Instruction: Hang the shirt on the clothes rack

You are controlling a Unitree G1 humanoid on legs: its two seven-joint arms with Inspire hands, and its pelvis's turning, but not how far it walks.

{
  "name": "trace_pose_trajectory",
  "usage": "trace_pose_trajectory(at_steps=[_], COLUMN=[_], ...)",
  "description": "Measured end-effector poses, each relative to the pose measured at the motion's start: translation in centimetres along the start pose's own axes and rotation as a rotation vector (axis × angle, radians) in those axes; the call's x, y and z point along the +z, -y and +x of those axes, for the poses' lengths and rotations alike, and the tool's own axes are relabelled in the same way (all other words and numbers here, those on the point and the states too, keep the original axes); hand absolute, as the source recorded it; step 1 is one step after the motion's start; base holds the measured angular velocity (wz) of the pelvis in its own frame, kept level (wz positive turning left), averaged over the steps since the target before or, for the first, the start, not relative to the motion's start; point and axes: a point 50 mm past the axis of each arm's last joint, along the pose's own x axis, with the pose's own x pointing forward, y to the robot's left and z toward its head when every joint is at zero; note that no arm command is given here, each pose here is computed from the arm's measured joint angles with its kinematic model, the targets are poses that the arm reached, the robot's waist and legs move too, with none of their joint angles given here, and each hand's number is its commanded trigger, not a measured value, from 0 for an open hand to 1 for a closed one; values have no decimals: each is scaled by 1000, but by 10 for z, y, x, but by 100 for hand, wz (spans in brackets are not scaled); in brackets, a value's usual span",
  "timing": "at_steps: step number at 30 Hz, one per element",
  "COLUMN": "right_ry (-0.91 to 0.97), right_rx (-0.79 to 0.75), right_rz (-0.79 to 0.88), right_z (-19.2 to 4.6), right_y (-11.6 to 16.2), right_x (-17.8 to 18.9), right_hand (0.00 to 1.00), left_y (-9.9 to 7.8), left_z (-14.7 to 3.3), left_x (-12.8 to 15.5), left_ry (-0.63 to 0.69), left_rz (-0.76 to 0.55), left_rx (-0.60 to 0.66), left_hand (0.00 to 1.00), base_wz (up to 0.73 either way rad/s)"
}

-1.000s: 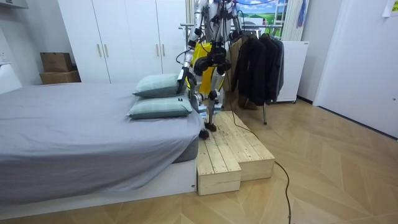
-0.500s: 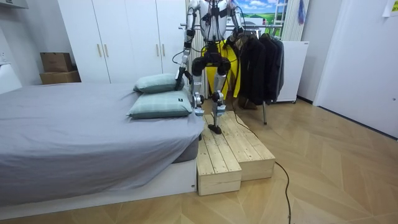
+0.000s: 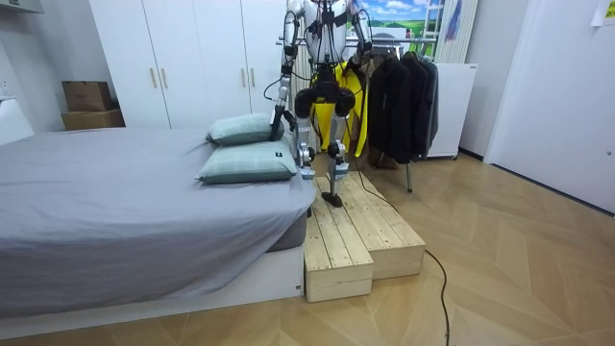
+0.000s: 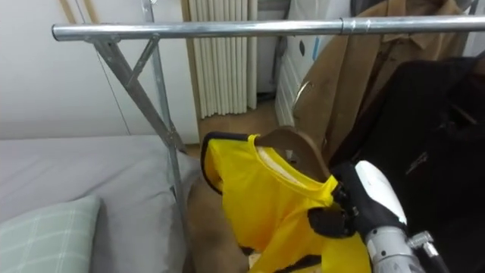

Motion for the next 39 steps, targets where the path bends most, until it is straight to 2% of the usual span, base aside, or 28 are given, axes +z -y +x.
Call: trace_pose_trajectory(at_steps=[7,21,31,39], right_ry=[30,204,274,314], right_rx=[-9,-20,10,63], right_rz=[-2,-87,-137,-114], right_z=[5,-1,10,15], right_y=[4,30,43,49], right_x=[7,38,57,66], right_hand=[100,100,100,100], left_y=[0,-6,-13,-18], left_z=[0,1,1,2], left_x=[-3,-4,-4,-2], left_ry=[5,13,21,41], left_rz=[1,58,101,131], left_rx=[-2,18,3,9], left_hand=[0,0,0,0], base_wz=[0,3,2,7])
